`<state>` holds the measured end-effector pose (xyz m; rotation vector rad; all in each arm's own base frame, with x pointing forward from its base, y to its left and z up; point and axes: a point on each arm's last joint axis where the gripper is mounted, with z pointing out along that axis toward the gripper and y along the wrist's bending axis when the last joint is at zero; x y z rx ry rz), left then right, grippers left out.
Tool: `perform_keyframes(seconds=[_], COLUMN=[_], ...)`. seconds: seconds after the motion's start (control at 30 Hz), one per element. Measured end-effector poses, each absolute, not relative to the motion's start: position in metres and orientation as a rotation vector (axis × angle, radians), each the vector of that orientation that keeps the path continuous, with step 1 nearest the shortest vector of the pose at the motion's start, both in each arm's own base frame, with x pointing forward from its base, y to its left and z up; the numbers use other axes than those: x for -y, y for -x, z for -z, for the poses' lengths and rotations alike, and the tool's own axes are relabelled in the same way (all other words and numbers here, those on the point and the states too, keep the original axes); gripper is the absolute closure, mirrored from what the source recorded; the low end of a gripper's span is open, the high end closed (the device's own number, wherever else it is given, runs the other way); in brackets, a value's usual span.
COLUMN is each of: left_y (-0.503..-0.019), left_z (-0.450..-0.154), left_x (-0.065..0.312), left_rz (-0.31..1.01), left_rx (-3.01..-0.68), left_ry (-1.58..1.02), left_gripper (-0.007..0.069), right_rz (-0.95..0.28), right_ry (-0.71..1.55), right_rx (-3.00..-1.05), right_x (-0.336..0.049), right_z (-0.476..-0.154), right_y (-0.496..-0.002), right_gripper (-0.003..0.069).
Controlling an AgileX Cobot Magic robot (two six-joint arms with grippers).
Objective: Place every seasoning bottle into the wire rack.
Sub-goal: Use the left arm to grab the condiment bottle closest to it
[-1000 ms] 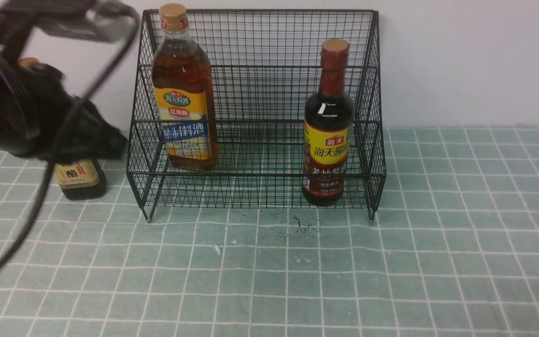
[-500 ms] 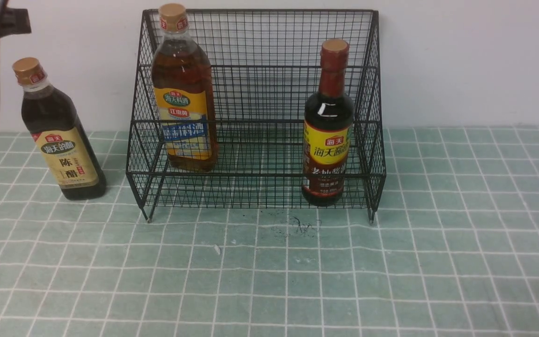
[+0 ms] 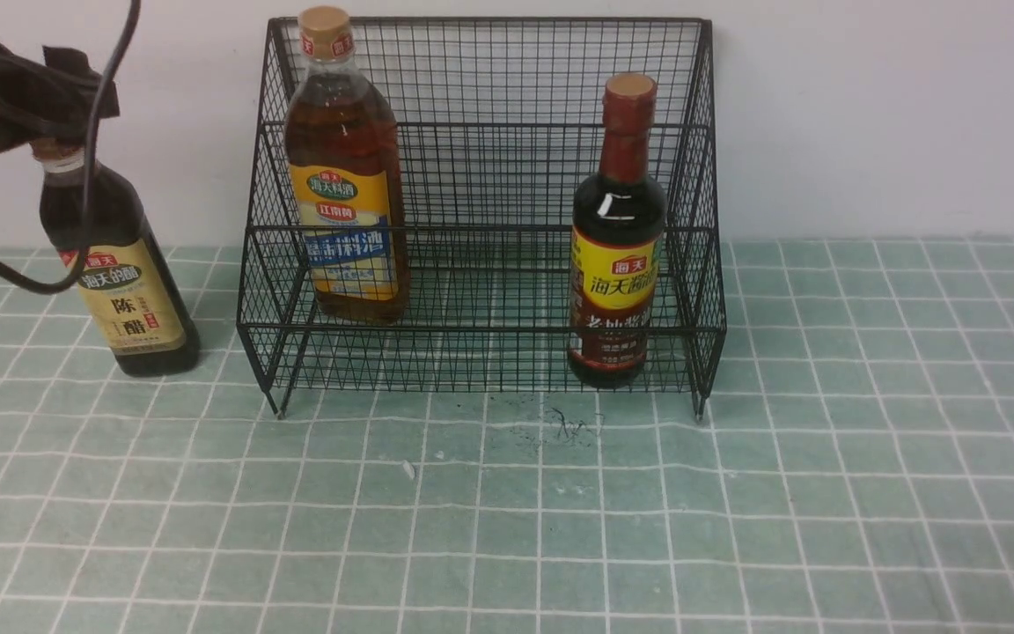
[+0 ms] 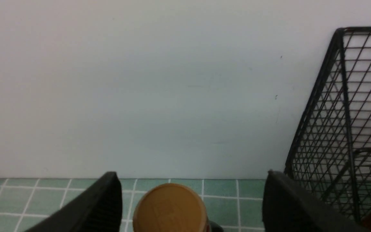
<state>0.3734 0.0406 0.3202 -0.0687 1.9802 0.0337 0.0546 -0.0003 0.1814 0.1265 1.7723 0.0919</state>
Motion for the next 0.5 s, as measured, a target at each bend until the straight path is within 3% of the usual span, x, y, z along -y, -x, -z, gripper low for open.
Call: perform_keyframes(seconds=[0.2,0.27,0.4,0.5], left_y=[-0.384,-0.386,-0.387,-0.384], left_z=[-0.299,-0.294,-0.292,-0.296], left_x=[-0.042,-0.042,-0.043,-0.042], left_rz=[-0.030,-0.029,-0.029,-0.029], left_rx=[-2.034,-2.046,-2.051,-2.057], left_ry=[0.073,0.074,0.076,0.062], left_gripper=[0.0099,0.0137,0.0309,0.0303], right_rz=[-0.092,-0.092,-0.092,-0.092], right_ry=[-0.126,-0.126,-0.126,-0.126], right_rx=[-1.772,-1.772,-1.772,-1.772], right_x=[0.000,0.000,0.000,0.000], right_z=[-0.181,-0.181,-0.181,-0.181], right_y=[-0.055,-0.055,-0.055,-0.055], right_gripper=[0.0673,0.0673,0.0673,0.0673])
